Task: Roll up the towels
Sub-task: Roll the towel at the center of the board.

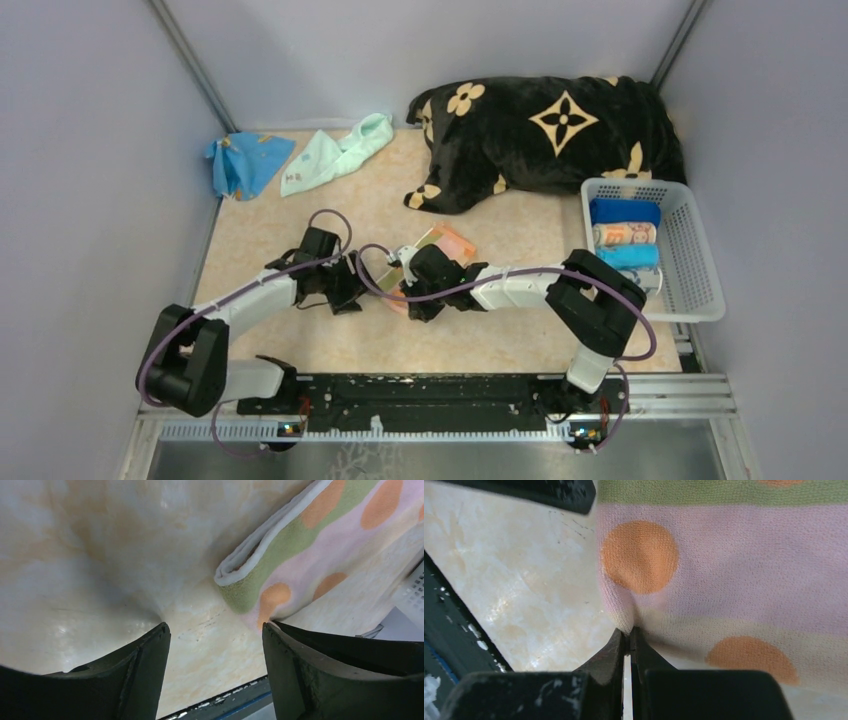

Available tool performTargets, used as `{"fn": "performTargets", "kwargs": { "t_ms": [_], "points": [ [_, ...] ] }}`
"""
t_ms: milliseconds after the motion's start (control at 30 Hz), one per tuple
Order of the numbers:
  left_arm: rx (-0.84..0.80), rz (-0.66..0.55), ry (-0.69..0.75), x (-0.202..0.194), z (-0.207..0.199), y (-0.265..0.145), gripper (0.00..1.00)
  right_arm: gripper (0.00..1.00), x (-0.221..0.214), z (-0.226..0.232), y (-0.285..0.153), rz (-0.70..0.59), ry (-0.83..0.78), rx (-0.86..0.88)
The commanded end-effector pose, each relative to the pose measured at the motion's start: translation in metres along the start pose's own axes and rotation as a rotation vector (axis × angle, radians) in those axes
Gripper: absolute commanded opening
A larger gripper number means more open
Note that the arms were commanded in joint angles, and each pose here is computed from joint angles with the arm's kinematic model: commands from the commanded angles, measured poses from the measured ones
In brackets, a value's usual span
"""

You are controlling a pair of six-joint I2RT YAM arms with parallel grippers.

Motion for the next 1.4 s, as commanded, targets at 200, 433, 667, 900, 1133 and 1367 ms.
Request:
{"fn": "performTargets", "kwargs": {
  "t_ms": [200, 433, 667, 900, 1133, 1367],
  "points": [
    [-0.021, -0.014, -0.152, -0.023, -0.015, 0.013, 0.69, 0.00, -0.001, 0.012, 0.001, -0.052, 0.074, 0.075],
    [0.040, -0.025, -0.156, -0.027, -0.022, 0.032, 0.53, 0.00, 0.000, 0.012, -0.001, -0.069, 0.077, 0.070],
    [0.155, -0.112, -0.135, -0.020, -0.015, 0.041, 0.35, 0.00, -0.002, 0.014, -0.002, -0.070, 0.077, 0.087],
    [0.251, -0.205, -0.098, -0.009, -0.015, 0.037, 0.34, 0.00, 0.001, 0.016, -0.012, -0.096, 0.079, 0.097],
    [0.240, -0.200, -0.063, -0.007, -0.022, 0.035, 0.27, 0.00, 0.004, 0.019, -0.015, -0.127, 0.126, 0.136],
    [0.272, -0.172, -0.020, -0.005, -0.022, 0.043, 0.20, 0.00, -0.001, 0.006, -0.013, -0.156, 0.268, 0.252]
  ]
}}
Point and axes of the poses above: each gripper's point midway between its finger pads, its own y axis out along the fingers, its own z axis along the line the jaws close on, x = y × z, the point moved 10 cm from there along -y, back along the fingers, and after that the axes turned 11 degrees about -y, right-handed, at the moved point
